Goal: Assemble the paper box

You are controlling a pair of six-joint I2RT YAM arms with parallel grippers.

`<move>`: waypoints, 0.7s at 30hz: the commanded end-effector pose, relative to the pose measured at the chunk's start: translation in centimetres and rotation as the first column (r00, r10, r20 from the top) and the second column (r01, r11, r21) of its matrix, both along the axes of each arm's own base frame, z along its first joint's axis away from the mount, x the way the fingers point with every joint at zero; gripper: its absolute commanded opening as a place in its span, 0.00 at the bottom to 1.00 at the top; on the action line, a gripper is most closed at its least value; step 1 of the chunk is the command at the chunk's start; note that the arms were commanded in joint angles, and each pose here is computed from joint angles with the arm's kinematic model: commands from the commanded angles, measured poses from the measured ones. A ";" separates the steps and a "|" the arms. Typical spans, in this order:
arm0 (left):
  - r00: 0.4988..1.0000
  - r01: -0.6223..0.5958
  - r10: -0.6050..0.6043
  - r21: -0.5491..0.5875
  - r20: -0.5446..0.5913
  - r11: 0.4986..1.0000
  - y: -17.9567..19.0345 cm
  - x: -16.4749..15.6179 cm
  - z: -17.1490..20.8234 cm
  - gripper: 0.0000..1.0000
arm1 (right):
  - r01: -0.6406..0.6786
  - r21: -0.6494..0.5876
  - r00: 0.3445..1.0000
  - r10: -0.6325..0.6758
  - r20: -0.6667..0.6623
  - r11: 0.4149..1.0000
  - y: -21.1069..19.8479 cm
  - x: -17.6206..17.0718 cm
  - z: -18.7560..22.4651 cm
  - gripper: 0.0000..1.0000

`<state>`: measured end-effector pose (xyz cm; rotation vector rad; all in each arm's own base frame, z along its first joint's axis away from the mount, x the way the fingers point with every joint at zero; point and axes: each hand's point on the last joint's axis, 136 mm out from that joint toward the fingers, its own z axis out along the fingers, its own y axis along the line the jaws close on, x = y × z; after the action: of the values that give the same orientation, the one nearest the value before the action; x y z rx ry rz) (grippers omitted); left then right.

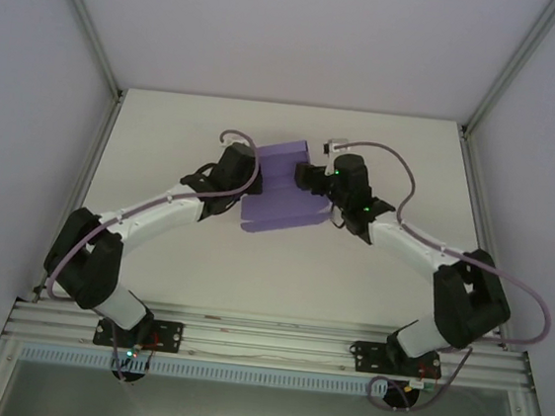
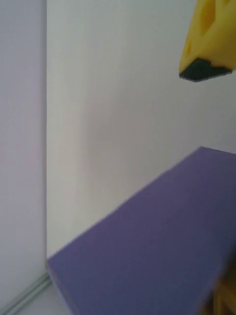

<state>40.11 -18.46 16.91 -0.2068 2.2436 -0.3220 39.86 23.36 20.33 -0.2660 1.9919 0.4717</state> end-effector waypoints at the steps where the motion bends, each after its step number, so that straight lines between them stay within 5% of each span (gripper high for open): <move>1: 1.000 -0.007 0.007 0.004 0.029 1.000 0.9 -0.2 1.3 0.00 | -0.114 -0.067 0.991 0.118 0.065 0.991 0.0 -2.2 1.9 1.00; 7: 0.995 0.088 -0.089 0.040 0.036 0.995 0.1 -0.7 1.7 0.00 | -0.060 -0.069 0.987 0.070 0.144 0.996 -2.4 -4.3 4.6 1.00; 13: 0.947 0.317 -0.299 0.181 -0.118 0.931 -0.9 -2.5 0.5 0.00 | 0.139 0.153 0.966 -0.168 0.195 0.978 -7.2 -6.7 10.0 1.00; 16: 0.846 0.524 -0.492 0.150 -0.207 0.838 -2.9 -5.0 0.2 0.00 | 0.346 0.154 0.922 -0.366 0.127 0.925 -11.6 -7.9 10.3 1.00; 19: 0.668 0.730 -0.668 0.112 -0.327 0.675 -3.9 -8.6 -1.3 0.00 | 0.455 0.053 0.887 -0.458 0.064 0.889 -14.6 -9.4 9.0 1.00; 21: 0.573 0.793 -0.684 0.096 -0.451 0.601 -3.3 -10.5 -2.8 0.00 | 0.468 -0.026 0.884 -0.468 0.018 0.883 -15.4 -10.3 7.8 1.00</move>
<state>34.70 -22.02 17.33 0.6006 2.4506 -0.3761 31.02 11.17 31.90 0.1089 1.7998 0.3205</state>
